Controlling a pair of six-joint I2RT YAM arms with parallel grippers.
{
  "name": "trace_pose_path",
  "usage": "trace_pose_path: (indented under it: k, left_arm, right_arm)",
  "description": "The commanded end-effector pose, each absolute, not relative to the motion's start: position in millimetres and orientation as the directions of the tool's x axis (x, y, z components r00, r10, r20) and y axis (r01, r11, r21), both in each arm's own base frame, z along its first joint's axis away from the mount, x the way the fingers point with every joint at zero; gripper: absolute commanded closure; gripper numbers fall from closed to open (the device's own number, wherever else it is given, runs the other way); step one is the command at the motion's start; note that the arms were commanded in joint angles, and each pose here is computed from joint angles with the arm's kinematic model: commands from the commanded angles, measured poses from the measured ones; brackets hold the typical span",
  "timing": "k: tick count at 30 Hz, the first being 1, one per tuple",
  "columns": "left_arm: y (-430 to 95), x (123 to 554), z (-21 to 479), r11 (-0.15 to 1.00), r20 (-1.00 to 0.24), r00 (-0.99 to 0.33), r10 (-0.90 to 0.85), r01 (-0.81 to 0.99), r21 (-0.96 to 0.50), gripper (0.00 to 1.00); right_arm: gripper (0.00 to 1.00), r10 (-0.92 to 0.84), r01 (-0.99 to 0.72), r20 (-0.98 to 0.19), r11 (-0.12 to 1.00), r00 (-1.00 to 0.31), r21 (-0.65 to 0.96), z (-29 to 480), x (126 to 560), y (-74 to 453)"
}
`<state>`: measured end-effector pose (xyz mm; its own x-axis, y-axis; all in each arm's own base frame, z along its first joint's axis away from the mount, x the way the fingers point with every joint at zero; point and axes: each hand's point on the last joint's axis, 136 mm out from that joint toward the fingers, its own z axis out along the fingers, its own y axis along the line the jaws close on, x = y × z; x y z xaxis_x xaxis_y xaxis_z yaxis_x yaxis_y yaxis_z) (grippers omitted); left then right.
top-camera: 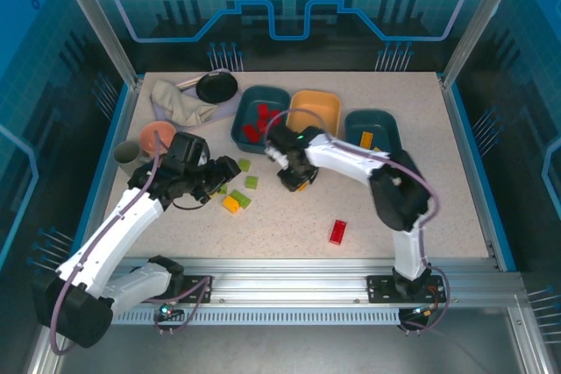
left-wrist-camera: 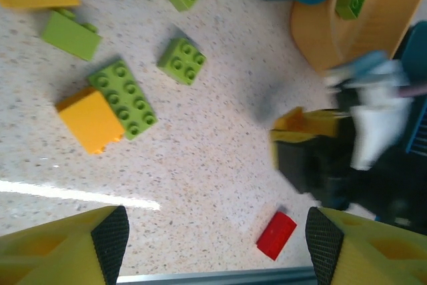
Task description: Sort the legos into containers by color
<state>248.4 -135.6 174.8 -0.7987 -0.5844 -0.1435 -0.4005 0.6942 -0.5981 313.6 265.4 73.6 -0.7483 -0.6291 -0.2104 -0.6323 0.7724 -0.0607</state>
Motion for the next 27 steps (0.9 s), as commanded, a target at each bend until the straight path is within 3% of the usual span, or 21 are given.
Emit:
trace_pose_path:
  k: [1,5,8,22,24,27]
  left_arm:
    - [-167,257,180,0.718,-0.152,-0.863,-0.482,-0.29,-0.633,0.27]
    - [-197,267,180,0.749,-0.17,-0.9,-0.402,-0.217,-0.626,0.27]
    - [-214,276,176,0.766,-0.171,-0.916,-0.362,-0.188,-0.615,0.27]
    - [-189,291,141,0.886,-0.176,-0.904,-0.389,-0.314,-0.342,0.26]
    - [-177,293,136,0.905,-0.191,-0.904,-0.382,-0.324,-0.277,0.26]
    - [-160,299,122,0.914,-0.183,-0.906,-0.382,-0.341,-0.218,0.25]
  right_arm:
    - [0.75,-0.331,-0.343,-0.35,0.939,-0.876,-0.027,126,341,198]
    - [0.75,-0.042,-0.066,-0.35,0.996,-0.936,0.056,129,349,116]
    - [0.74,0.043,0.011,-0.321,0.995,-0.946,0.1,122,355,89]
    - [0.67,0.063,0.047,-0.146,0.993,-0.987,0.113,58,371,64]
    - [0.63,0.06,0.044,-0.136,0.992,-0.989,0.118,54,372,64]
    - [0.48,0.056,0.041,-0.133,0.992,-0.99,0.116,54,374,64]
